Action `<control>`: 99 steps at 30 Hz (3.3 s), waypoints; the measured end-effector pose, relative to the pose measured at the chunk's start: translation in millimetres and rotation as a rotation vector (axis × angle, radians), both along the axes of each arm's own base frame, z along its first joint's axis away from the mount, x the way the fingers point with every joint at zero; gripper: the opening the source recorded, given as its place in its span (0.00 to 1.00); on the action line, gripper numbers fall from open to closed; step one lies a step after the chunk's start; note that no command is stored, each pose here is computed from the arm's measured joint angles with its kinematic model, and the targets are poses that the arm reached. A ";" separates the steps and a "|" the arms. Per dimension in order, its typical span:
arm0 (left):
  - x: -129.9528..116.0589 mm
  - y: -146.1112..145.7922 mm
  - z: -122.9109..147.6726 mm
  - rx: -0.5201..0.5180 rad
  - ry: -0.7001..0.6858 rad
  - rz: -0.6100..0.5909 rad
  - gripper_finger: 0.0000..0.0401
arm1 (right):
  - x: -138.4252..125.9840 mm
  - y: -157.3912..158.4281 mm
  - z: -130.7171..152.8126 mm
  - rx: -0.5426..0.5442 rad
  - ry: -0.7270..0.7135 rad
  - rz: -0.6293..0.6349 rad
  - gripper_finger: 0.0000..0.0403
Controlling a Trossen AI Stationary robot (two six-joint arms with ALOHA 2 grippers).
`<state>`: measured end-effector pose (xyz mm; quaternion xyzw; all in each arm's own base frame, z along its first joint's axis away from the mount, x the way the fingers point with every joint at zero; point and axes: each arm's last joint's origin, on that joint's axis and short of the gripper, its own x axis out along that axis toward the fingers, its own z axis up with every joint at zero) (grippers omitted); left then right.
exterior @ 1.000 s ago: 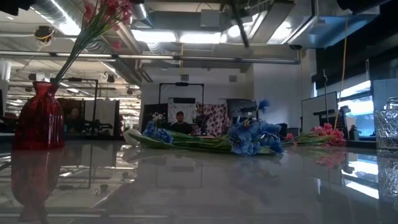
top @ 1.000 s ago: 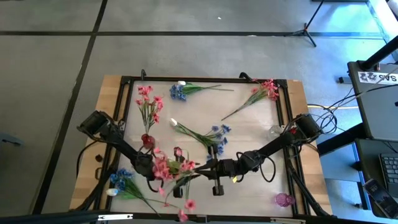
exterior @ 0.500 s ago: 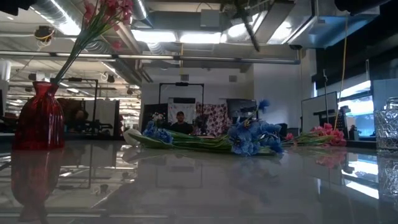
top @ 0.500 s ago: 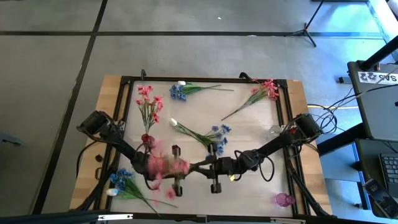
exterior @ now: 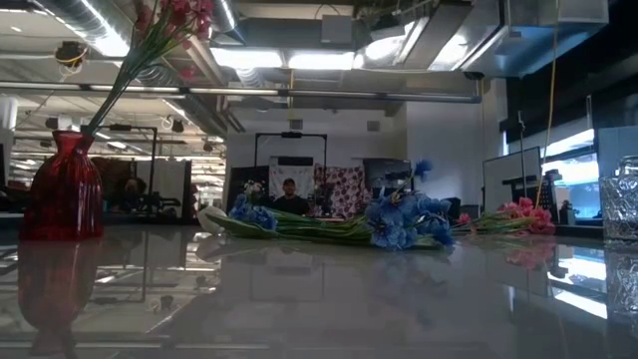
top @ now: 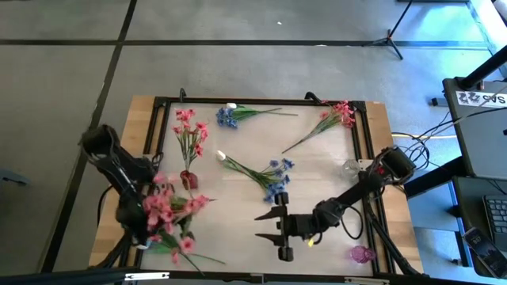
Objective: Sort flowers into vase by color
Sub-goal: Put the bottom pink flowers into the red vase
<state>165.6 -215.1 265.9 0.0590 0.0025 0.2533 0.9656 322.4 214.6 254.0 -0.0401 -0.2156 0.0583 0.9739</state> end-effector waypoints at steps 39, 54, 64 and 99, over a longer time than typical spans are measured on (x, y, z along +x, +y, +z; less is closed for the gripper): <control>-31.6 131.8 -8.3 -0.176 0.075 -0.521 0.01 | -3.4 7.0 -5.8 -0.053 0.061 -0.067 0.45; -108.1 183.6 16.9 -0.177 0.050 -0.650 0.01 | -37.9 -4.3 50.7 -0.195 0.086 -0.471 0.45; -121.6 198.7 33.9 -0.172 0.137 -0.565 0.01 | -28.4 -41.4 68.8 -0.260 0.148 -0.585 0.45; -92.0 177.8 18.3 -0.495 0.136 -0.200 0.15 | 0.0 -87.8 58.3 -0.354 0.256 -0.717 0.45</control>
